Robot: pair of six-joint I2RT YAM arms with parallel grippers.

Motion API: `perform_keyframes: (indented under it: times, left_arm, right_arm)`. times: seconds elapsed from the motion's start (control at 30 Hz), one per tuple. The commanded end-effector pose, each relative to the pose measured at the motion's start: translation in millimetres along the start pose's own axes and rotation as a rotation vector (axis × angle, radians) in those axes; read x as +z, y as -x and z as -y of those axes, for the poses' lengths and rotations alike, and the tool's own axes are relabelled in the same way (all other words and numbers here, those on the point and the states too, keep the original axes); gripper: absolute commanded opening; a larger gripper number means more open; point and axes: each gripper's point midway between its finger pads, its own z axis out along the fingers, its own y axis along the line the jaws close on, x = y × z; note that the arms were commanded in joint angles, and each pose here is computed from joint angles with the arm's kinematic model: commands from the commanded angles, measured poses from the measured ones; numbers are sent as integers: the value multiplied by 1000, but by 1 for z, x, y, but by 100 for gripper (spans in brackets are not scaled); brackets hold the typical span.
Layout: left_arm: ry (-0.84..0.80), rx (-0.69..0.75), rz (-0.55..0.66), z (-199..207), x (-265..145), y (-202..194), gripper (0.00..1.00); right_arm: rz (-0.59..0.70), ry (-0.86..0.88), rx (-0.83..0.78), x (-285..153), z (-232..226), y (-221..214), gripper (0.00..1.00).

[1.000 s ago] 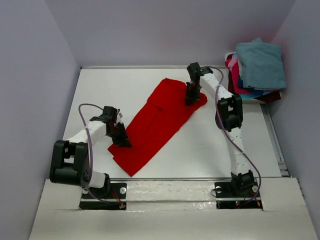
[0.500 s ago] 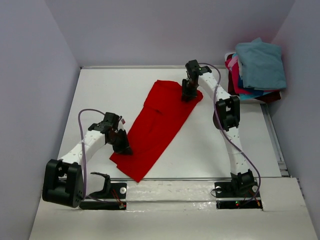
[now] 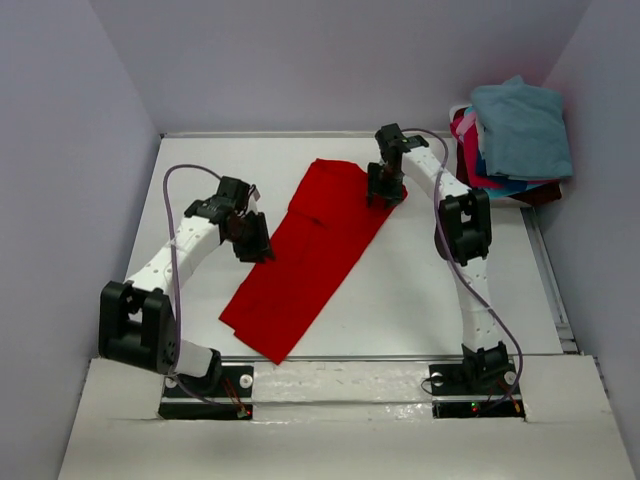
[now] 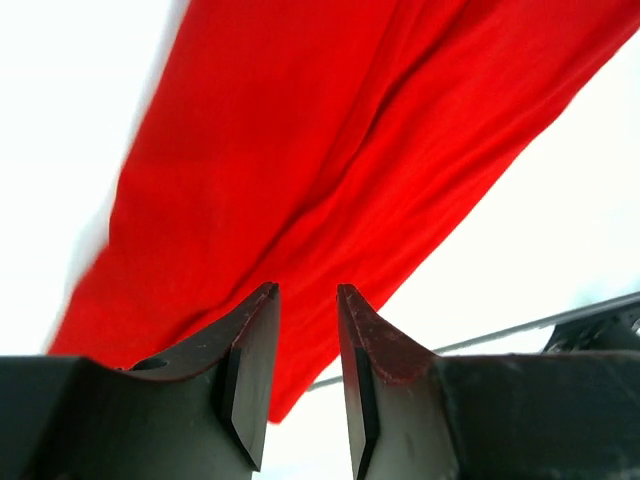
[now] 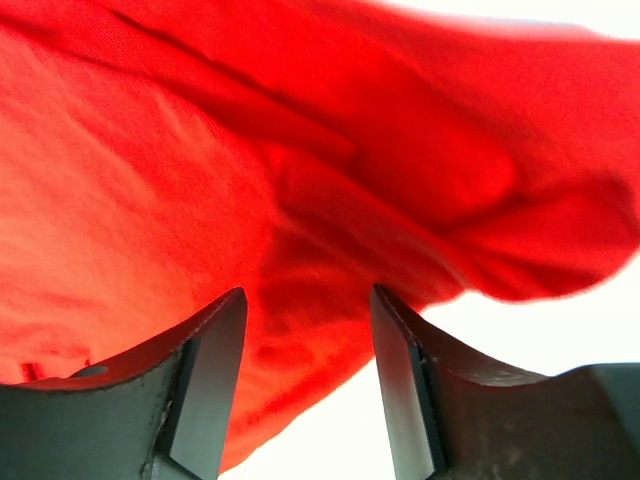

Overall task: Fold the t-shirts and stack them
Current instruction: Fold the tshirt

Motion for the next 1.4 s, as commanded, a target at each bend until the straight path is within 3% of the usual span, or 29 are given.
perform_keyframes:
  times: [0.0, 0.23, 0.5, 0.87, 1.03, 1.37]
  left_arm:
    - [-35, 79, 87, 29, -4, 53, 41]
    - [-68, 161, 96, 67, 31, 120, 41]
    - [-116, 200, 76, 92, 80, 163, 40]
    - [-257, 217, 157, 146, 96, 233, 41]
    - [-372, 216, 73, 155, 123, 219, 41]
    - [-352, 223, -42, 138, 156, 187, 41]
  right_arm:
    - [103, -26, 20, -47, 2, 15, 60]
    - [89, -70, 81, -57, 14, -5, 64]
    - [36, -92, 140, -48, 24, -32, 64]
    - [-2, -61, 174, -41, 18, -40, 52]
    - [-11, -50, 169, -41, 12, -41, 50]
    - [29, -15, 176, -52, 2, -26, 50]
